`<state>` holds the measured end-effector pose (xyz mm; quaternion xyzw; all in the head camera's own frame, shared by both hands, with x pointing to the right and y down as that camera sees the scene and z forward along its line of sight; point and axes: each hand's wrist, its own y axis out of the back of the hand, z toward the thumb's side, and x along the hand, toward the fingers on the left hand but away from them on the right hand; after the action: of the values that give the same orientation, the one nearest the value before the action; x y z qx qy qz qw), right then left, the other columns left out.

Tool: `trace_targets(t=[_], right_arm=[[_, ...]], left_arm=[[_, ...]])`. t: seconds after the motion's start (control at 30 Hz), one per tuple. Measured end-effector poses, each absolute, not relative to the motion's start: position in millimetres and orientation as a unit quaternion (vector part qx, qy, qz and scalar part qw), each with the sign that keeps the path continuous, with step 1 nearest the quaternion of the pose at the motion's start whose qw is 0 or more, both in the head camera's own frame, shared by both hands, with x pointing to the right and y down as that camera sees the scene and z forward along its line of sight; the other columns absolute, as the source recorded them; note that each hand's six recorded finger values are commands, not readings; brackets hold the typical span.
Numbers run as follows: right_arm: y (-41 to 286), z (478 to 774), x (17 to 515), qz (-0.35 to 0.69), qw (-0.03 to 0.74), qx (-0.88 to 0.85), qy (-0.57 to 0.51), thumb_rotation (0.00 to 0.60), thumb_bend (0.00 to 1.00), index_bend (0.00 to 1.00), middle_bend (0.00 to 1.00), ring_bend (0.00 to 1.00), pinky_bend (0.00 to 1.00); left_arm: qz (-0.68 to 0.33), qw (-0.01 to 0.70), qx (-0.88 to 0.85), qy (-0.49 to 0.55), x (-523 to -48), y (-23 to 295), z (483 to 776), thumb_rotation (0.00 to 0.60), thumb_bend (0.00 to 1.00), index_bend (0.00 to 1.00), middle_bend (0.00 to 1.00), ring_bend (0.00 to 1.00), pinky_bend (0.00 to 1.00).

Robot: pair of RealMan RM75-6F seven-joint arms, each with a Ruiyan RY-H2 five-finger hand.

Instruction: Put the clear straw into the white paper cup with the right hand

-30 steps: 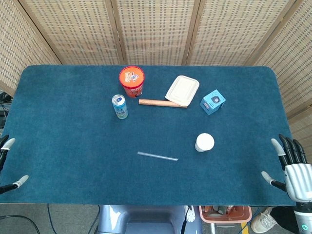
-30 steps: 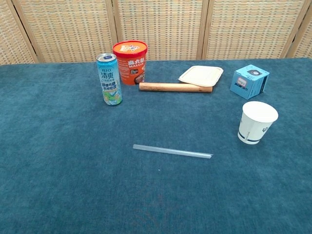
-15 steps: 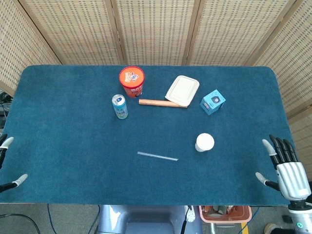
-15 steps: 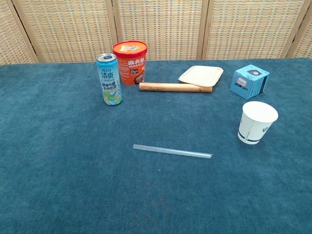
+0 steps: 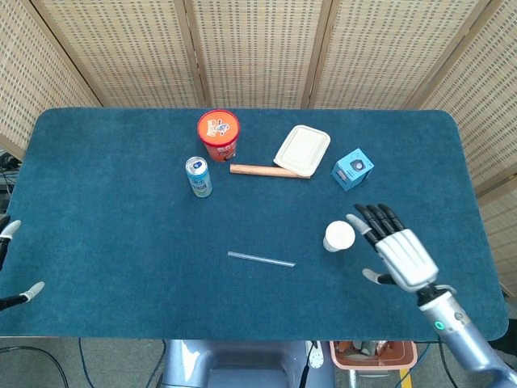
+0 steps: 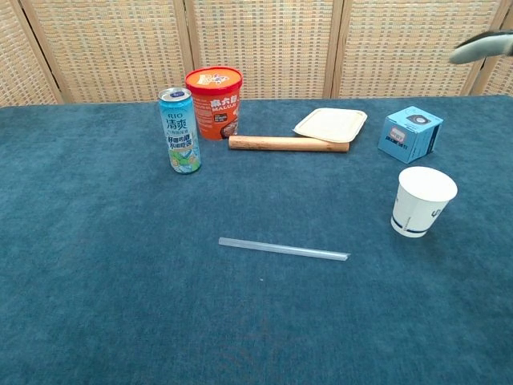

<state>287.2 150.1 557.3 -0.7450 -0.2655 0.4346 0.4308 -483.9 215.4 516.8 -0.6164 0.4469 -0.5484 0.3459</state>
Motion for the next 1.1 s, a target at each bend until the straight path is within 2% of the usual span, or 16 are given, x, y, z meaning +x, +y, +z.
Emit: trace_targets(t=[0.3,0.43,0.63,0.8,0.9,1.1], right_arm=[[126,602,192,0.424,0.402,-0.791,-0.181,0.6,0.0,0.17,0.0,0.0,0.0],[120,625,159,0.432,0.385,-0.799,-0.165,0.6,0.01,0.26,0.0,0.0,0.0],[121,660,118,0.447,0.331,-0.813,-0.173,0.6,0.1,0.34,0.0,0.0,0.0],[123,687,87,0.46,0.312,-0.813,-0.174,0.6,0.29,0.37,0.0,0.0,0.0],[123,698,78,0.472,0.304,-0.809,-0.174,0.6,0.32,0.4,0.0,0.0,0.0],[127,714,64,0.487,0.283,-0.808,-0.172,0.6,0.32,0.42,0.0,0.0,0.0]], left_arm=[[-0.561,0.337,-0.614,0.441,-489,204,525,0.6,0.06,0.0,0.0,0.0,0.0],[-0.566,0.33,-0.612,0.442,-493,200,528,0.6,0.06,0.0,0.0,0.0,0.0],[-0.572,0.322,-0.613,0.44,-496,194,533,0.6,0.06,0.0,0.0,0.0,0.0],[-0.574,0.317,-0.613,0.442,-497,191,535,0.6,0.06,0.0,0.0,0.0,0.0],[-0.575,0.315,-0.612,0.442,-498,189,536,0.6,0.06,0.0,0.0,0.0,0.0],[-0.581,0.31,-0.608,0.444,-502,186,539,0.6,0.06,0.0,0.0,0.0,0.0]])
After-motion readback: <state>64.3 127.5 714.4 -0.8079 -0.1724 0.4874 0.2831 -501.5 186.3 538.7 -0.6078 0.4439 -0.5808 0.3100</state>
